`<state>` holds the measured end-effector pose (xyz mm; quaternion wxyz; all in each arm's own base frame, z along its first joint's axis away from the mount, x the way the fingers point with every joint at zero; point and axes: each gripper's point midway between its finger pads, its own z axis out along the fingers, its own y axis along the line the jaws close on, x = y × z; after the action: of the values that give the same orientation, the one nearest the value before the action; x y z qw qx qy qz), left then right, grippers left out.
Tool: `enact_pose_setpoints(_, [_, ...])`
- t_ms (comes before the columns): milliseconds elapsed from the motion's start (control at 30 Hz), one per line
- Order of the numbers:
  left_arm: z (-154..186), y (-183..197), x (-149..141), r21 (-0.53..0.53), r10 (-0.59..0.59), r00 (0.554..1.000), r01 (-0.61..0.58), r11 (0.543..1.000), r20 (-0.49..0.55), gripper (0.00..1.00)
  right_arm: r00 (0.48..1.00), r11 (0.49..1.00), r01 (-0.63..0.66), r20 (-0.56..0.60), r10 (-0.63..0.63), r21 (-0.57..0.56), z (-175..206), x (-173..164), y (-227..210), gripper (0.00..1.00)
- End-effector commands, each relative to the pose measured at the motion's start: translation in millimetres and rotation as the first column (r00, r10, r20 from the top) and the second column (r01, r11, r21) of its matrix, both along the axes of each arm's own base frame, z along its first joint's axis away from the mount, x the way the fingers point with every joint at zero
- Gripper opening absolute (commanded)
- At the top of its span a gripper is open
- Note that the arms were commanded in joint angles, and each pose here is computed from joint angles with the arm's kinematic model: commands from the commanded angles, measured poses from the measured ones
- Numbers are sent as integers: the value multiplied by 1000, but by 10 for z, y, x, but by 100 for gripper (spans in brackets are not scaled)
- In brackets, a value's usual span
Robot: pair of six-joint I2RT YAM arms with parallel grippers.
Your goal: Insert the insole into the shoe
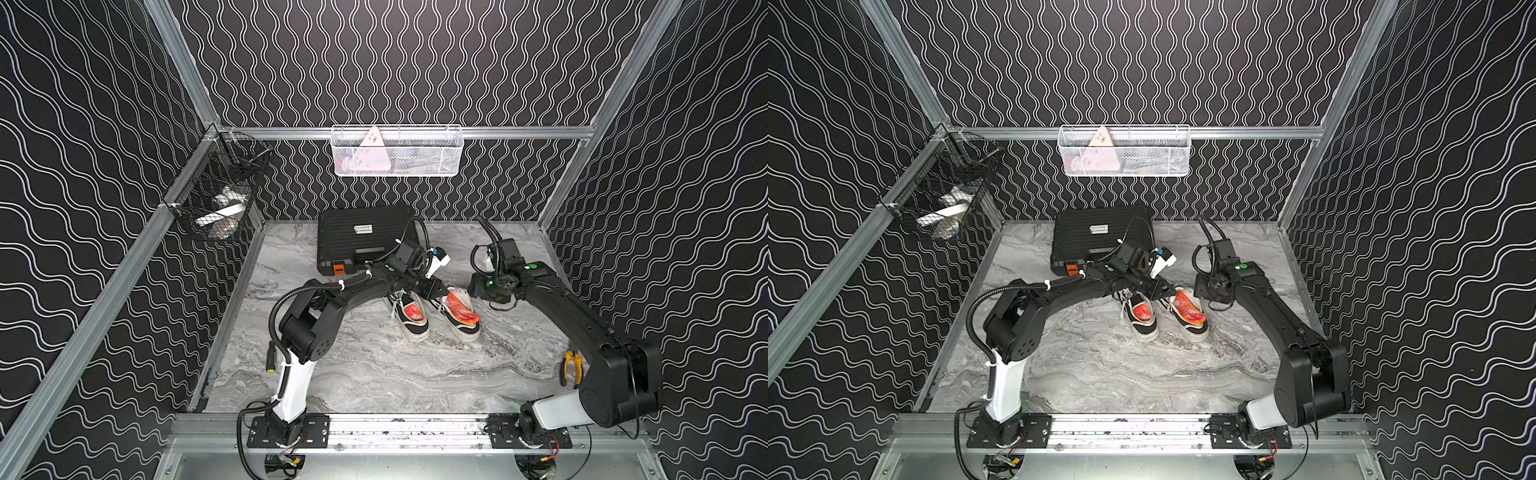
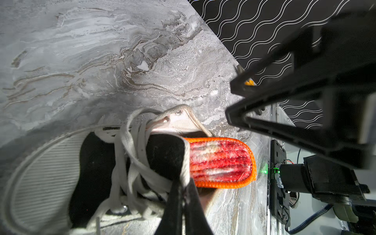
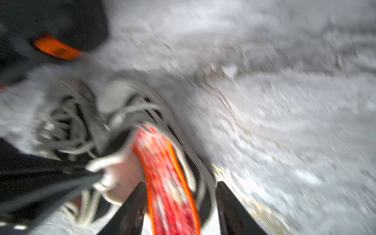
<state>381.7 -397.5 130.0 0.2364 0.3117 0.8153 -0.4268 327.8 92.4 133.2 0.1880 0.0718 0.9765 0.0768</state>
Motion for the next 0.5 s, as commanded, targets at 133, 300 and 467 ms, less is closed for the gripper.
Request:
enact_pose_setpoints(133, [104, -65, 59, -50, -2, 1000, 3, 999, 27, 0, 980, 987, 80, -194, -53, 137, -270, -470, 143, 46])
enact_pose_setpoints(300, [117, -59, 56, -41, -8, 999, 9, 999, 33, 0, 975, 976, 103, -214, -61, 191, -299, -408, 249, 24])
enact_pose_setpoints(467, [136, -76, 32, -55, -19, 999, 20, 998, 28, 0, 982, 983, 74, -183, -42, 170, -339, -319, 237, 16])
